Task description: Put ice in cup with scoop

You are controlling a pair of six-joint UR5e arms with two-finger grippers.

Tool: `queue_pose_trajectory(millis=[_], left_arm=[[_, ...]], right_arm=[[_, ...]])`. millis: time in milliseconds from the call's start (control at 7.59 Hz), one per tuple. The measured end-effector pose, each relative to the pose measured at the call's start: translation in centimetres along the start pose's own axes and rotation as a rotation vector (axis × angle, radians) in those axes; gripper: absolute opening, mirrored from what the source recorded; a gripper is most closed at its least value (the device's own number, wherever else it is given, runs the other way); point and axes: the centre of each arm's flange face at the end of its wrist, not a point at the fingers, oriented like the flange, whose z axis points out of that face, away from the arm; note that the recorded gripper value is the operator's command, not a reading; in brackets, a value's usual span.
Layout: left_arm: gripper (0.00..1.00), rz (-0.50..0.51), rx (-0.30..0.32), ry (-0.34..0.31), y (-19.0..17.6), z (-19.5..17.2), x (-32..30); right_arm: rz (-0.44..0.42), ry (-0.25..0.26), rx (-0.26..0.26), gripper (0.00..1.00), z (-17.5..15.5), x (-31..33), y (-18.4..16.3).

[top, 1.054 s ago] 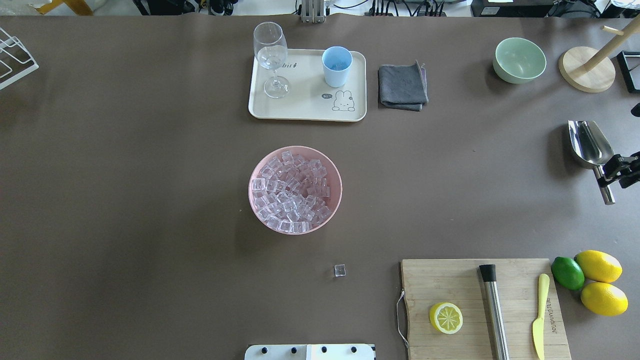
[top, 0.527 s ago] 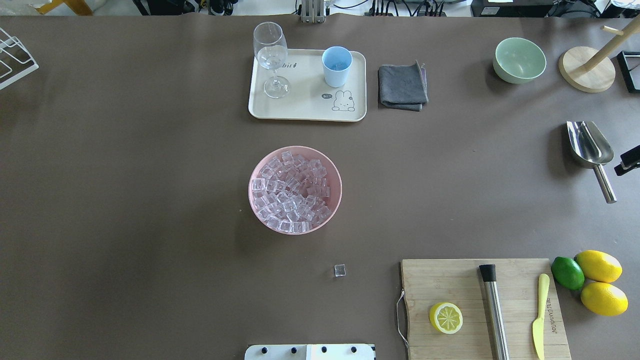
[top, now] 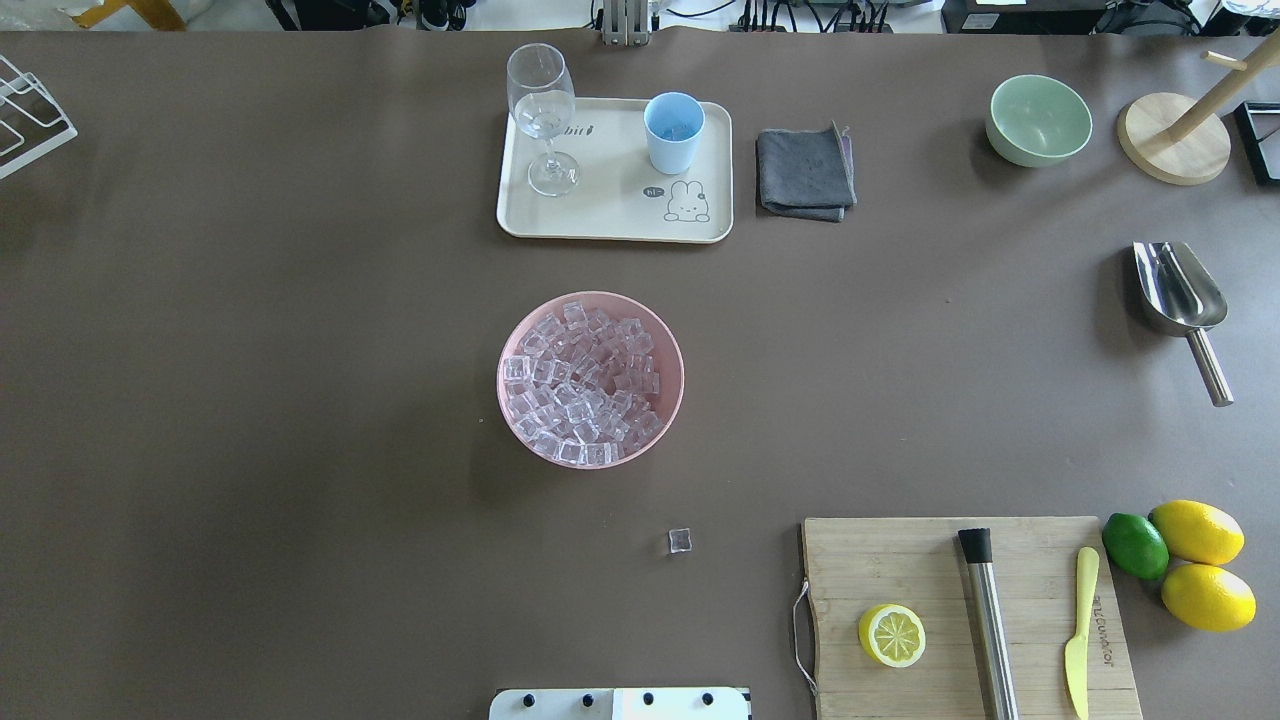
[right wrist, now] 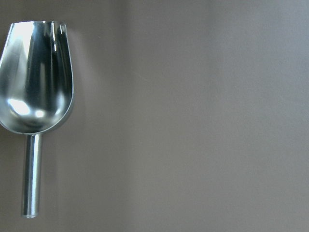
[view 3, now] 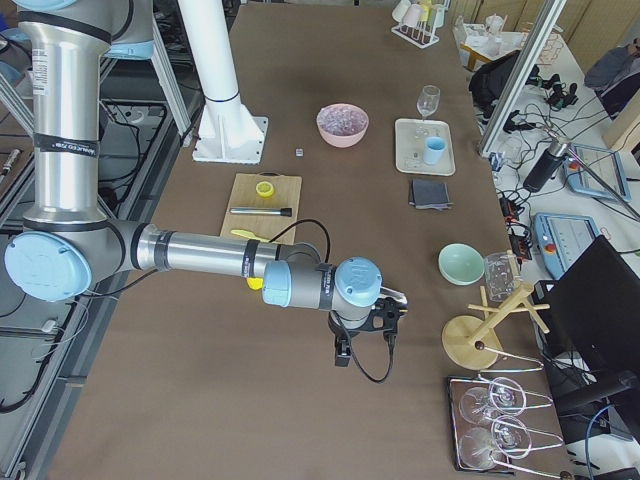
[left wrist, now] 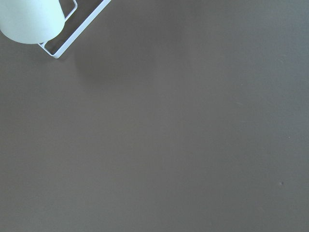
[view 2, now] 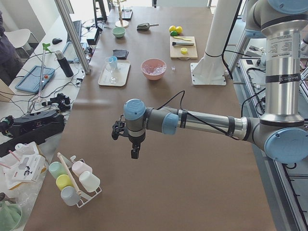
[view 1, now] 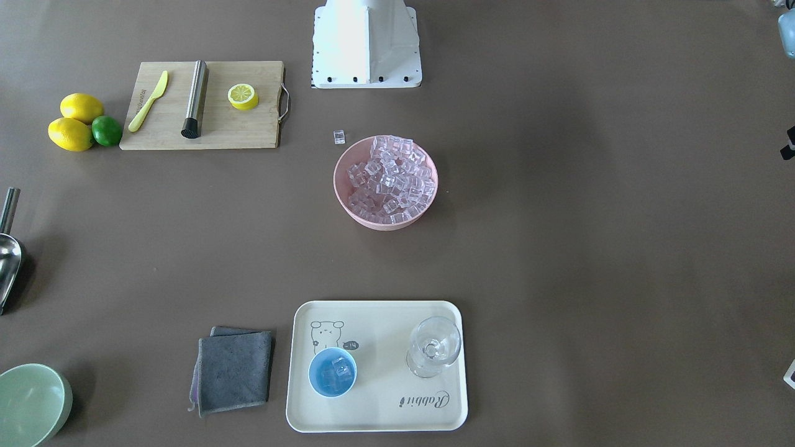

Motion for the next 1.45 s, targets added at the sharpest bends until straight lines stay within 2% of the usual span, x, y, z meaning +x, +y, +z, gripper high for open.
queue_pose_trajectory(millis=[659,1449], left_arm=[[0.99,0.009,-0.001,0.004,-0.3,0.1,0.4],[0.99,0.006,0.002,0.004,-0.5,0.0,0.2]], right_arm=[[0.008,0.036,0.021,1.00,-1.0,1.1,1.4],[0.001,0.042,0.027,1.00,-1.3,0.8,1.5]])
